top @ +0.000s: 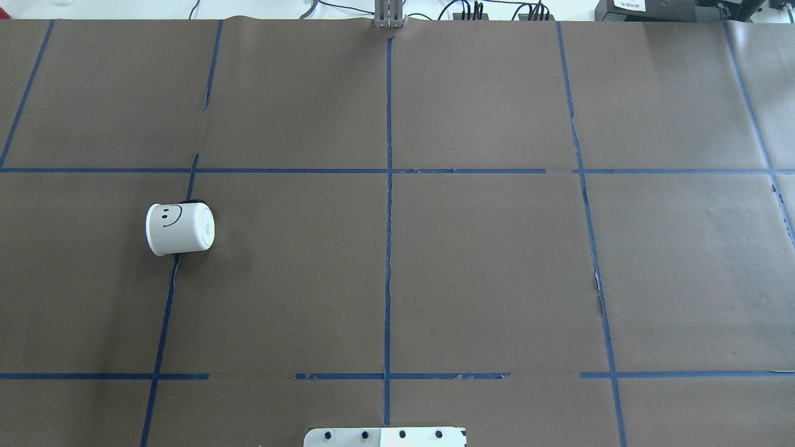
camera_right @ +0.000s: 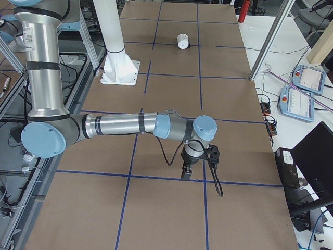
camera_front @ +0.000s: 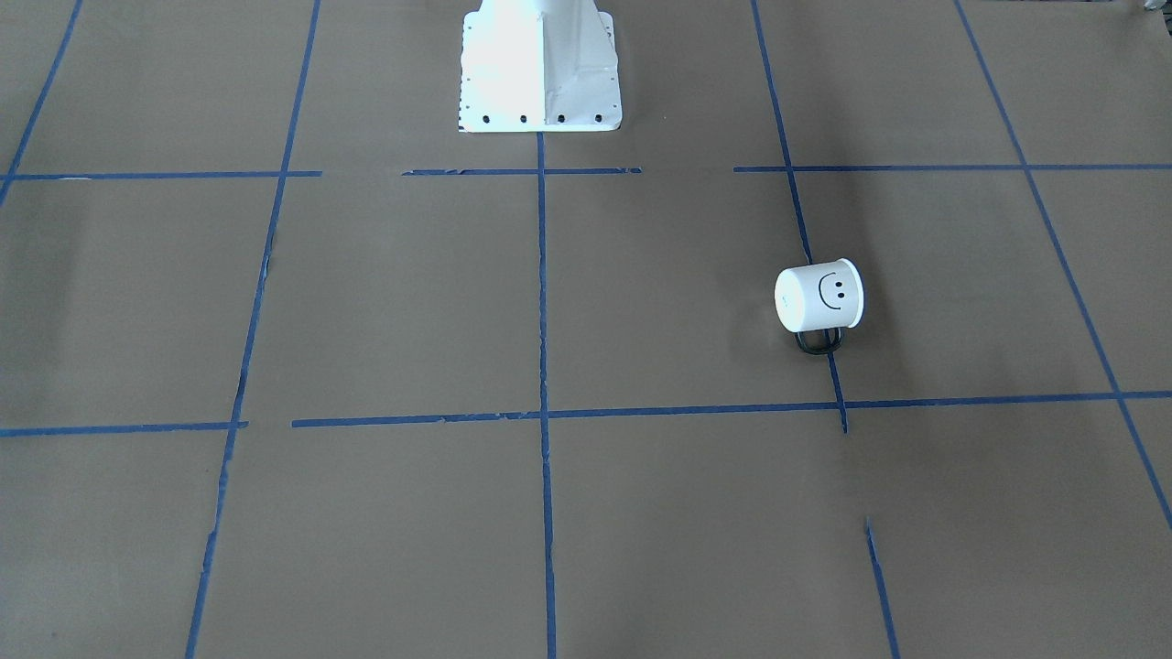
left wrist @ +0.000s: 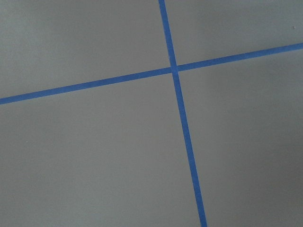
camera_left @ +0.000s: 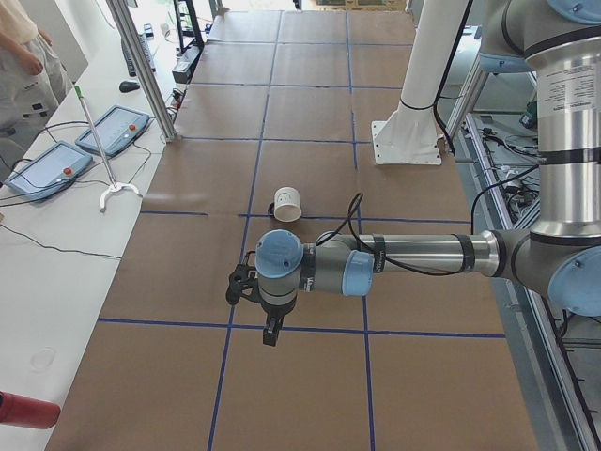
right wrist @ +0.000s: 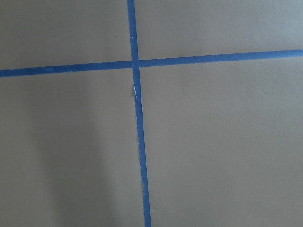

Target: Flip mug

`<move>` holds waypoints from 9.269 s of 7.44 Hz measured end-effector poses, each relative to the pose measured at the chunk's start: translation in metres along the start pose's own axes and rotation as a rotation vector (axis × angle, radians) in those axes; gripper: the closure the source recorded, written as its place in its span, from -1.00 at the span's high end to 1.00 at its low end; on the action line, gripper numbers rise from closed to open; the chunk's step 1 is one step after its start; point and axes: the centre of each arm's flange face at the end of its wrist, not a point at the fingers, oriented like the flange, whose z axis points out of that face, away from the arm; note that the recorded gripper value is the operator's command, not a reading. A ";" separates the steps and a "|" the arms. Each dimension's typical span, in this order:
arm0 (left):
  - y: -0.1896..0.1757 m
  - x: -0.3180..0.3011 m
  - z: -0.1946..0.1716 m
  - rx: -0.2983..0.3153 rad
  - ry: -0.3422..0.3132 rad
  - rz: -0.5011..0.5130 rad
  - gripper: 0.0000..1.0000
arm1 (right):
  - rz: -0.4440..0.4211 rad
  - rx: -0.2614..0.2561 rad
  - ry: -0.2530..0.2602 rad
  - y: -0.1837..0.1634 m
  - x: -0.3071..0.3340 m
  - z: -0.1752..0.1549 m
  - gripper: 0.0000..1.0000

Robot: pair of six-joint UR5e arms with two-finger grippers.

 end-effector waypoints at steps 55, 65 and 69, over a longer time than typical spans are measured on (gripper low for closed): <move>-0.213 0.414 -0.033 0.093 0.000 -0.035 1.00 | 0.000 0.000 0.000 0.000 0.000 0.000 1.00; -0.052 -0.003 -0.023 -0.045 -0.011 0.063 1.00 | 0.000 0.000 0.000 0.000 0.000 0.000 1.00; -0.052 -0.003 -0.022 -0.044 -0.007 0.067 1.00 | 0.001 -0.001 0.000 0.000 0.000 0.000 1.00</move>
